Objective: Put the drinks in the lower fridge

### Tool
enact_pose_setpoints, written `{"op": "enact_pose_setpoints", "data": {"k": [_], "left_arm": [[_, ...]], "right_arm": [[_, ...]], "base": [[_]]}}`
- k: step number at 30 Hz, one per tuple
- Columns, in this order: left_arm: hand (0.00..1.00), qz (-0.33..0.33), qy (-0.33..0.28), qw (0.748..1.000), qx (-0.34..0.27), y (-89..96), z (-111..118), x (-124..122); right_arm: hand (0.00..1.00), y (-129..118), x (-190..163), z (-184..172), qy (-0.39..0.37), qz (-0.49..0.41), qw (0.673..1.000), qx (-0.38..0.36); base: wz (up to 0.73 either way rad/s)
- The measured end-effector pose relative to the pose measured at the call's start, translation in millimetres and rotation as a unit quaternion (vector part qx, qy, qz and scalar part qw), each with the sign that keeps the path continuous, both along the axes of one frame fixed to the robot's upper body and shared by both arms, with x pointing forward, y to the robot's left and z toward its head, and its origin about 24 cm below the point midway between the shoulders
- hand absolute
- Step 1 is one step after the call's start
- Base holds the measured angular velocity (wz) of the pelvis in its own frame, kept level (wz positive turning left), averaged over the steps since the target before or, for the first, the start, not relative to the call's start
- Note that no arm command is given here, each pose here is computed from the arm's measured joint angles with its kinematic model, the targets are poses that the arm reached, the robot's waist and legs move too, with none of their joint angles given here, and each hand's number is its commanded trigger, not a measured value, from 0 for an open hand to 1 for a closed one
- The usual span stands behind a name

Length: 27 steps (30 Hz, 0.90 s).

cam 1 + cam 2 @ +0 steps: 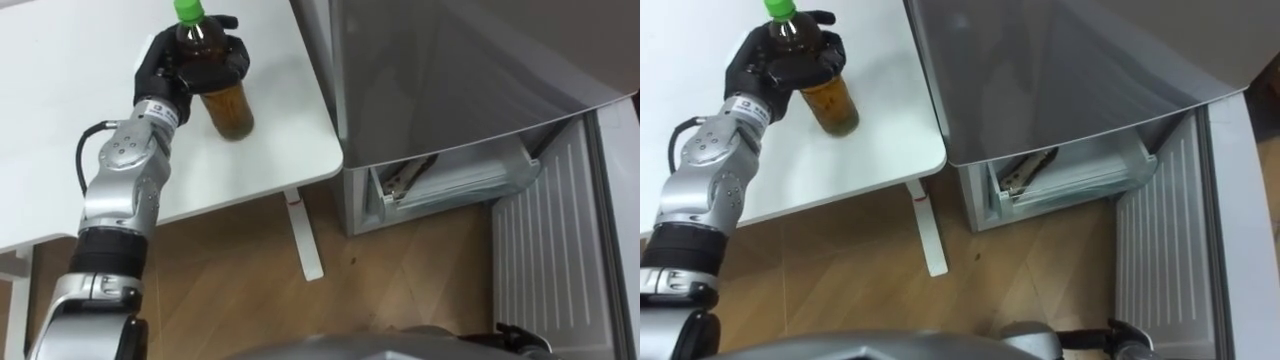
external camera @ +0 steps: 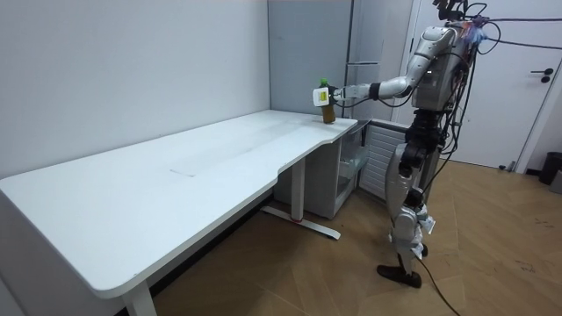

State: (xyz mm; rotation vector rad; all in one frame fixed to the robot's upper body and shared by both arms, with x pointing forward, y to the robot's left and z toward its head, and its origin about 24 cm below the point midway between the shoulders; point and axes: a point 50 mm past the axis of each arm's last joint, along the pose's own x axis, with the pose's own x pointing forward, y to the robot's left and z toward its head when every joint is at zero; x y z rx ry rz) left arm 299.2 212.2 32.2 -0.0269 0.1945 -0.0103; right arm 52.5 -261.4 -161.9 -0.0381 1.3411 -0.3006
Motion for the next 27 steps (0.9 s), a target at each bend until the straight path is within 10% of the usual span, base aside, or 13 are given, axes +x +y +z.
{"op": "enact_pose_setpoints", "data": {"k": [27], "left_arm": [[1.0, -0.046, -0.068, 0.995, 0.048, -14.9, 30.5, 0.6]], "right_arm": [[0.0, 10.8, 10.3, -1.6, -0.005, 0.048, 0.999, 0.005]], "base": [[0.0]]}}
